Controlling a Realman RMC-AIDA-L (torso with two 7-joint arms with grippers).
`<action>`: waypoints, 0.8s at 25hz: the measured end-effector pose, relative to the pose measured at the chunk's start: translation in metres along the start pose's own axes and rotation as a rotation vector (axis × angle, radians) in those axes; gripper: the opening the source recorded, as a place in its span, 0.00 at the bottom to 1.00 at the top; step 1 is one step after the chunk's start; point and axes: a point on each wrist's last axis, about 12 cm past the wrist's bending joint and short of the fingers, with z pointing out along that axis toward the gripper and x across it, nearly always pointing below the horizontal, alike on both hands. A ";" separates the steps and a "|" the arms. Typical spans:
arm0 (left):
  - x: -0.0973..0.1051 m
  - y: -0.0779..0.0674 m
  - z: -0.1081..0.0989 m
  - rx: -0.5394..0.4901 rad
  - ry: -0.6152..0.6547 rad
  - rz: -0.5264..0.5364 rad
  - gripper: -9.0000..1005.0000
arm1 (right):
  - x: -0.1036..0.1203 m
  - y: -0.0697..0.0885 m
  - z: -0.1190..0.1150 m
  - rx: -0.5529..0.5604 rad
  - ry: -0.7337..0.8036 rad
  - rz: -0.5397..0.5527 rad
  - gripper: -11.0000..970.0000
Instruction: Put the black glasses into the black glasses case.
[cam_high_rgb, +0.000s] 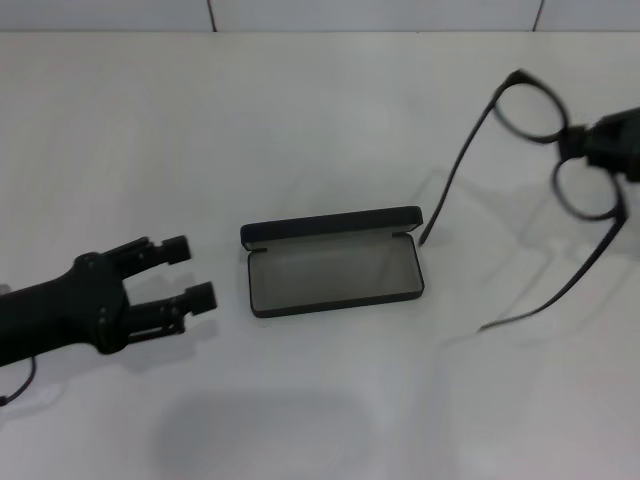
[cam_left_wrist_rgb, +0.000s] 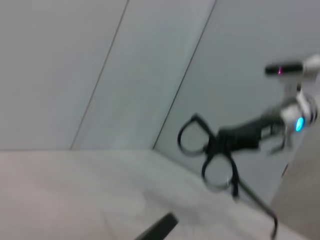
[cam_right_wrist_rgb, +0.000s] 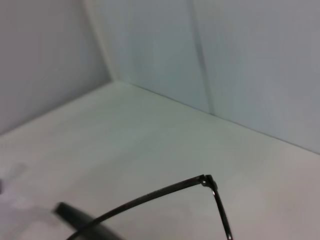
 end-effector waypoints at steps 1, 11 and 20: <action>-0.001 0.000 0.004 0.012 -0.015 -0.013 0.79 | 0.006 0.002 0.006 -0.031 -0.017 0.000 0.08; -0.016 0.007 0.032 0.084 -0.099 -0.029 0.79 | 0.033 0.017 0.036 -0.179 -0.147 -0.010 0.08; -0.034 0.003 0.065 0.262 -0.121 0.094 0.47 | 0.036 0.026 0.050 -0.236 -0.149 -0.078 0.08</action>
